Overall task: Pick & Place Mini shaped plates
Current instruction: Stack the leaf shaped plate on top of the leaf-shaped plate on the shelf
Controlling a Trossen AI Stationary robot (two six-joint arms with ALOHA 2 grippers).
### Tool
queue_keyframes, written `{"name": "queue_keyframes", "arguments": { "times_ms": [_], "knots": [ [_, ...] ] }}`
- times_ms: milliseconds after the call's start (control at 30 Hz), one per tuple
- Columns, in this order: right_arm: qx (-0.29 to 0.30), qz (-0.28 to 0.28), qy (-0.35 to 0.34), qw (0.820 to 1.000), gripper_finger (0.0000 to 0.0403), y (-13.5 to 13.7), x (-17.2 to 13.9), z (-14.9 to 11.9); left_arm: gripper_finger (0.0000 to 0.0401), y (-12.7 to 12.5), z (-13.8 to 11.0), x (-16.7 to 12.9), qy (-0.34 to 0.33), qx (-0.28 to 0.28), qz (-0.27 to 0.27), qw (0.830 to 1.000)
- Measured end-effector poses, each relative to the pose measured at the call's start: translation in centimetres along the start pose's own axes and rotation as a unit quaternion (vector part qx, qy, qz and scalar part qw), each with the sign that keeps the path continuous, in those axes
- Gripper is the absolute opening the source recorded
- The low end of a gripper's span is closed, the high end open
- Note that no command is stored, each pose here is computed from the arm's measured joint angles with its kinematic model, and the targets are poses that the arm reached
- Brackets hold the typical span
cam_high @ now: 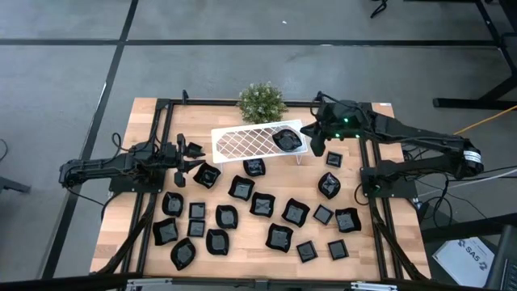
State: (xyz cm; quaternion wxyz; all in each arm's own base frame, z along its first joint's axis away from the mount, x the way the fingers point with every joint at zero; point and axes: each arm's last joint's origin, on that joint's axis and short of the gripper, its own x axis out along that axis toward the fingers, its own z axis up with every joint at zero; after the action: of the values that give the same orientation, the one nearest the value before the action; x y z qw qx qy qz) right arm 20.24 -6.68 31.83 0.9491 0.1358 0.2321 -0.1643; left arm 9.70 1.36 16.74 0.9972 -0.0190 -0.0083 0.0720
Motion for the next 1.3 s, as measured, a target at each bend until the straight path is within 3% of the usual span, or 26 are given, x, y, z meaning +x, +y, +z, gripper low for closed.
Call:
{"name": "queue_keyframes", "arguments": {
  "times_ms": [700,1100,1300],
  "knots": [
    [-0.043,0.148,0.098,0.983,0.0036,7.4,-1.9,-3.4,0.01,0.0,0.0,0.0,0.0,0.0,0.0,1.0],
    [-0.07,0.197,0.117,0.971,0.0036,9.8,-2.6,-4.6,0.01,0.0,0.0,0.0,0.0,0.0,0.0,1.0],
    [-0.091,0.199,0.151,0.964,0.0036,11.2,-1.2,-5.7,0.01,0.0,0.0,0.0,0.0,0.0,0.0,1.0]
  ]
}}
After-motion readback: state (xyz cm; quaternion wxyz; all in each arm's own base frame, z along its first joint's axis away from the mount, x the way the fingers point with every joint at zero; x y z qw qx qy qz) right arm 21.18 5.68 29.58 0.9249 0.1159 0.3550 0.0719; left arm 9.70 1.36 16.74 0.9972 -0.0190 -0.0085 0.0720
